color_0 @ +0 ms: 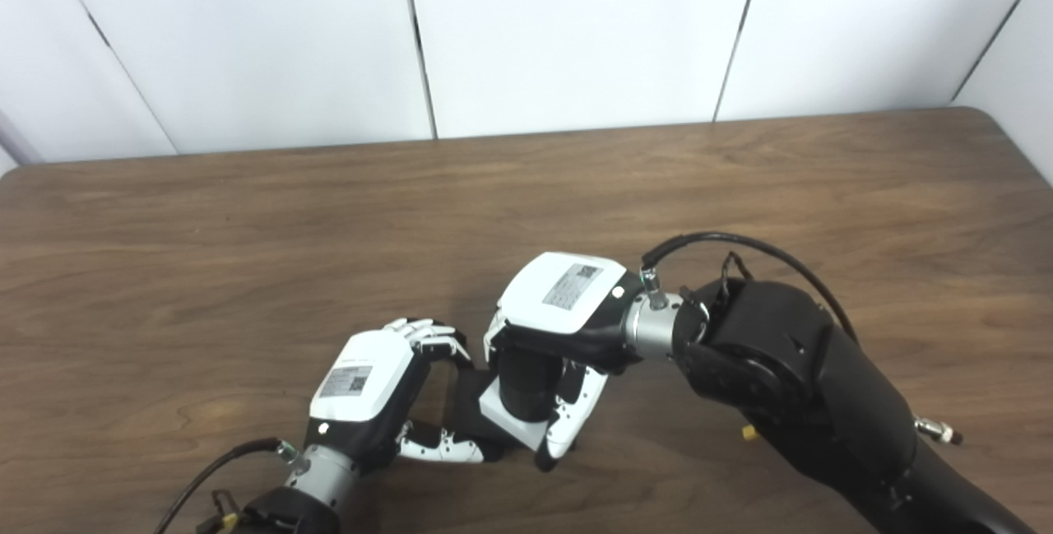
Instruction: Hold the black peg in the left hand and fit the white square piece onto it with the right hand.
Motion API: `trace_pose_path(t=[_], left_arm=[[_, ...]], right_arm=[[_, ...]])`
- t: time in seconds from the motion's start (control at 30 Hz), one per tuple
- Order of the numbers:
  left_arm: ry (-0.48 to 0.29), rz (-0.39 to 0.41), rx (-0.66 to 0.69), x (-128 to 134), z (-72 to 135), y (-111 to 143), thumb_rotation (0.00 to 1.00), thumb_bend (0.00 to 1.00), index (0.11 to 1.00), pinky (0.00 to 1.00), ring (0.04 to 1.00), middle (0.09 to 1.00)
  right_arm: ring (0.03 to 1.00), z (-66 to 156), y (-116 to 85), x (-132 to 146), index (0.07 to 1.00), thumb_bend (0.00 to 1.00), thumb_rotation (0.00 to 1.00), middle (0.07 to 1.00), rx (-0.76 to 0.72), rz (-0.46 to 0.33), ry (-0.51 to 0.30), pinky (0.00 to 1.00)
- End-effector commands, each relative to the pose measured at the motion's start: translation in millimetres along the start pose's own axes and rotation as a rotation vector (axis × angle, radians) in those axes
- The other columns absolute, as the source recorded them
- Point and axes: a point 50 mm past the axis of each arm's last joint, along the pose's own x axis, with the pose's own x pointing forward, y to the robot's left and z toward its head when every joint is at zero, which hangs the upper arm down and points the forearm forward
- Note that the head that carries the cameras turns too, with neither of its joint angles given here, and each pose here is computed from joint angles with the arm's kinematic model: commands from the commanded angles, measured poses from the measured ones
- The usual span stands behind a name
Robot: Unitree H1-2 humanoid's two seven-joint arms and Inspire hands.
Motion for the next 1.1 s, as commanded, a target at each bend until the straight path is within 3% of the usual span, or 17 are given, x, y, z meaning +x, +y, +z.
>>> trace_pose_path(t=[0.0, 0.53, 0.6, 0.7, 0.83, 1.0, 1.07], left_arm=[[0.018, -0.087, -0.009, -6, -2, -14, 0.06, 0.50, 0.490, 0.90, 0.838, 0.773], [0.033, -0.087, -0.019, -5, -2, -13, 0.09, 0.50, 0.496, 0.90, 0.833, 0.772], [0.039, -0.074, -0.005, -6, -2, -14, 0.36, 0.67, 0.666, 0.89, 0.826, 0.777], [0.049, -0.045, -0.007, -6, -2, -16, 0.50, 0.86, 0.807, 0.88, 0.829, 0.806], [0.037, 0.009, -0.015, -6, -3, -18, 0.57, 0.98, 0.891, 0.87, 0.837, 0.845], [0.026, 0.065, -0.094, -6, -4, -16, 0.62, 1.00, 0.946, 0.87, 0.861, 0.896], [0.030, 0.083, -0.167, -6, -5, -15, 0.63, 1.00, 0.953, 0.87, 0.862, 0.904]], right_arm=[[0.873, -4, -11, -4, 0.699, 0.88, 0.73, 0.802, -0.026, -0.038, 0.004, 0.80], [0.881, -9, -15, -6, 0.712, 0.86, 0.77, 0.799, -0.003, -0.062, 0.016, 0.80], [0.885, -11, -16, -7, 0.715, 0.85, 0.76, 0.800, 0.016, -0.068, 0.021, 0.81], [0.887, -13, -18, -10, 0.728, 0.84, 0.75, 0.800, 0.030, -0.077, 0.027, 0.82], [0.900, -16, -22, -15, 0.756, 0.82, 0.78, 0.806, 0.039, -0.085, 0.042, 0.83], [0.902, -20, -24, -20, 0.805, 0.80, 0.84, 0.805, 0.068, -0.108, 0.065, 0.84], [0.895, -22, -24, -22, 0.881, 0.81, 0.85, 0.804, 0.087, -0.124, 0.076, 0.83]])
